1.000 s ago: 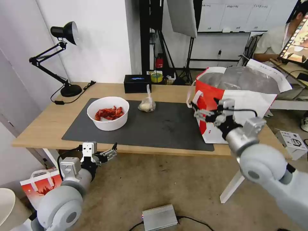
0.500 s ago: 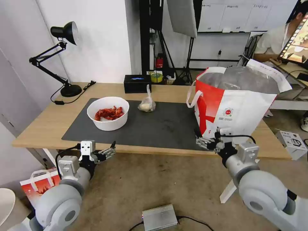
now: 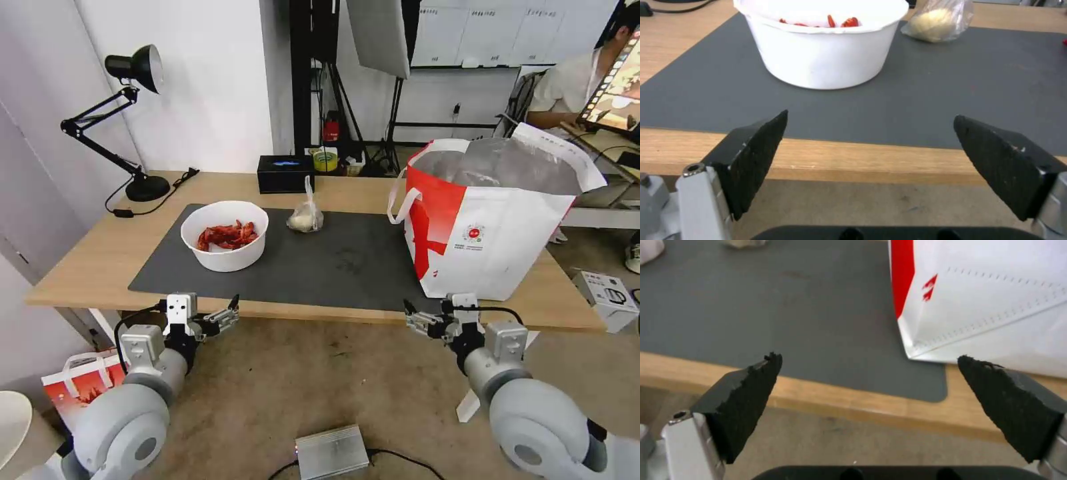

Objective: Pick up the trash from the table and place it into the takeout bag.

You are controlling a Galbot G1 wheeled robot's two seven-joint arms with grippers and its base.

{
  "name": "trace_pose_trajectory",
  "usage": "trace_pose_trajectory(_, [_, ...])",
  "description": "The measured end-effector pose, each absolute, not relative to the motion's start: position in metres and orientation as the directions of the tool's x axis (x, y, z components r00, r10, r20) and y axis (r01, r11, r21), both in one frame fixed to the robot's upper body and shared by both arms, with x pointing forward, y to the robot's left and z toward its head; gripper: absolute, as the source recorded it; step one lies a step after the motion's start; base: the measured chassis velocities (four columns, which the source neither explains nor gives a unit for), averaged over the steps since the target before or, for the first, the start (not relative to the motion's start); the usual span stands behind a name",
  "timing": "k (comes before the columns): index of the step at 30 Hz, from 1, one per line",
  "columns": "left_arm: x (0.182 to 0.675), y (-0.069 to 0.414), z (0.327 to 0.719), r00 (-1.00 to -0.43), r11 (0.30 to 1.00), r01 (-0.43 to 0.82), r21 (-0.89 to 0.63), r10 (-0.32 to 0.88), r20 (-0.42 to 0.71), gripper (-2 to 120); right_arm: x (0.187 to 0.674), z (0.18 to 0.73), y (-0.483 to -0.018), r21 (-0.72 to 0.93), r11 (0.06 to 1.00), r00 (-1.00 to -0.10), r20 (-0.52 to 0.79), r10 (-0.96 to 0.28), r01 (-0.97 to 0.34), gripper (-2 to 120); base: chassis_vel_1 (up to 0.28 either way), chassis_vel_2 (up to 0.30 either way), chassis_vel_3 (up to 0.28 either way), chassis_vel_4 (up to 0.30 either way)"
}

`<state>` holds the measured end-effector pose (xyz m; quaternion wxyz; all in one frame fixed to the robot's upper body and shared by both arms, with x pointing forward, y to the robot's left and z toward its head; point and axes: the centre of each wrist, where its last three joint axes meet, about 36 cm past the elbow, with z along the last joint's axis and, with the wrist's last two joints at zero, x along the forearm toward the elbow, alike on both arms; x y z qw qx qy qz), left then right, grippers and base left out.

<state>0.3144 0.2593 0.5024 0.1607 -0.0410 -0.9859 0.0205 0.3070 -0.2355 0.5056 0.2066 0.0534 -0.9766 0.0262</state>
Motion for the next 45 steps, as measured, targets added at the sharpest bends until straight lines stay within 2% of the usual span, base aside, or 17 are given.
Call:
trace_pose_trajectory(32, [0.313,0.259,0.502,-0.944,0.996,0.068,-0.056,0.083,0.318,100,0.307,0.498,-0.239,-0.02,0.984,-0.898,0.412,-0.155,-0.178,100,0.0,0.0,0.0,0.0])
trace_pose_trajectory(38, [0.315,0.259,0.501,-0.945,0.996,0.07,-0.055,0.084,0.316,100,0.325,0.505,-0.242,0.088,0.96,-0.892,0.354,-0.28,-0.266,100,0.0,0.0,0.0,0.0])
trace_pose_trajectory(45, [0.315,0.259,0.5,-0.944,0.996,0.07,-0.053,0.083,0.319,100,0.364,0.51,-0.239,0.085,0.926,-0.888,0.263,-0.377,-0.367,100,0.0,0.0,0.0,0.0])
